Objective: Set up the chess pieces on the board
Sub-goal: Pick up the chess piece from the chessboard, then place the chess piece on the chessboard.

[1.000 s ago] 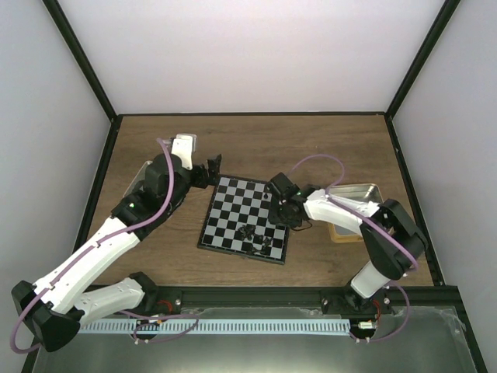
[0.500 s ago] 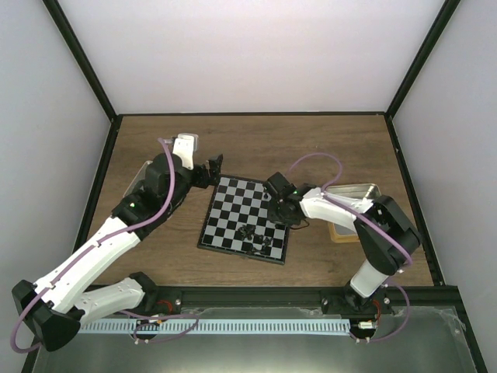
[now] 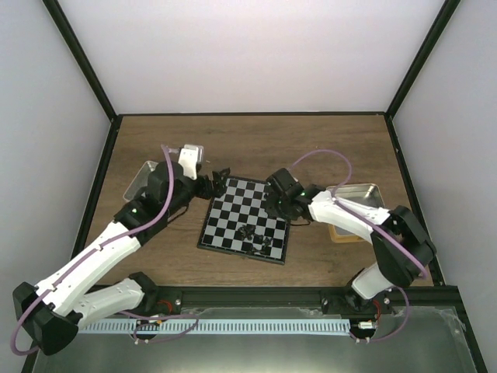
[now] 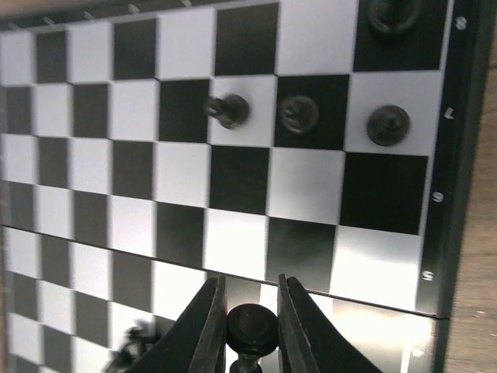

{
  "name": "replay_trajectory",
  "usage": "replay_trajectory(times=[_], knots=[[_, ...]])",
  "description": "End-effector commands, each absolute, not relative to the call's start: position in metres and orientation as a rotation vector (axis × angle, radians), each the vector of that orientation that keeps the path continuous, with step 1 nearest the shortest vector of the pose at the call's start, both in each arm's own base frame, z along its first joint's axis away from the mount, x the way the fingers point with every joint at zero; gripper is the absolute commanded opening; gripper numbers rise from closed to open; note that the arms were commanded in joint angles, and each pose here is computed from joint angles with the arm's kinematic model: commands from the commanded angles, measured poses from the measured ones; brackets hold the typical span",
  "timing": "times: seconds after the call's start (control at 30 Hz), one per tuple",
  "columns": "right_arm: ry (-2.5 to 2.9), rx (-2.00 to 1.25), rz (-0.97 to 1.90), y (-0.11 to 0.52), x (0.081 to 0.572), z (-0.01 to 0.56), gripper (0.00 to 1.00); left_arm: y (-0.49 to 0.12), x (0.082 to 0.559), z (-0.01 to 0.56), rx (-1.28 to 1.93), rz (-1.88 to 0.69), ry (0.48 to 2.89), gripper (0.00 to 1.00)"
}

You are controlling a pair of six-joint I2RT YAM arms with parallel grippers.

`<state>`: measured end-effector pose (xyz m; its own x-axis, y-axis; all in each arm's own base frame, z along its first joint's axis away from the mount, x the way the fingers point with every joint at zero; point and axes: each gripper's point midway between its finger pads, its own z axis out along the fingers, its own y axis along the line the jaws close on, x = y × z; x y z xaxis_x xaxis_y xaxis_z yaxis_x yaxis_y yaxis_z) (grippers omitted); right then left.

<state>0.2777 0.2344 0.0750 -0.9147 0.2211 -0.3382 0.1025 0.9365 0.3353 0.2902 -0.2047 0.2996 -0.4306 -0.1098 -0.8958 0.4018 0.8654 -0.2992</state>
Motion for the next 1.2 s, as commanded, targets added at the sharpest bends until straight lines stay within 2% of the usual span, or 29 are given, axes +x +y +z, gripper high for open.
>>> replay_trajectory(times=[0.0, 0.1, 0.37, 0.53, 0.8, 1.1, 1.17], knots=[[2.591, 0.342, 0.640, 0.252, 0.291, 0.104, 0.15, -0.229, 0.269, 0.276, 0.298, -0.794, 1.967, 1.00], [2.549, 0.383, 0.775, 0.259, 0.296, 0.112, 0.15, -0.242, 0.263, 0.256, 0.301, -0.902, 2.006, 1.00], [2.489, 0.571, 1.152, 0.274, 0.284, 0.118, 0.16, -0.253, 0.274, 0.190, 0.149, -0.971, 2.136, 1.00], [2.479, 0.698, 1.387, 0.290, 0.274, 0.122, 0.16, -0.271, 0.269, 0.167, 0.131, -1.057, 2.147, 0.88], [2.439, 0.858, 1.578, 0.294, 0.269, 0.127, 0.15, -0.293, 0.252, 0.152, 0.189, -1.122, 2.123, 0.77], [2.418, 0.923, 1.712, 0.295, 0.265, 0.133, 0.13, -0.309, 0.244, 0.142, 0.189, -1.172, 2.113, 0.45], [2.422, 0.928, 1.714, 0.295, 0.264, 0.132, 0.13, -0.310, 0.246, 0.142, 0.181, -1.172, 2.105, 0.42]])
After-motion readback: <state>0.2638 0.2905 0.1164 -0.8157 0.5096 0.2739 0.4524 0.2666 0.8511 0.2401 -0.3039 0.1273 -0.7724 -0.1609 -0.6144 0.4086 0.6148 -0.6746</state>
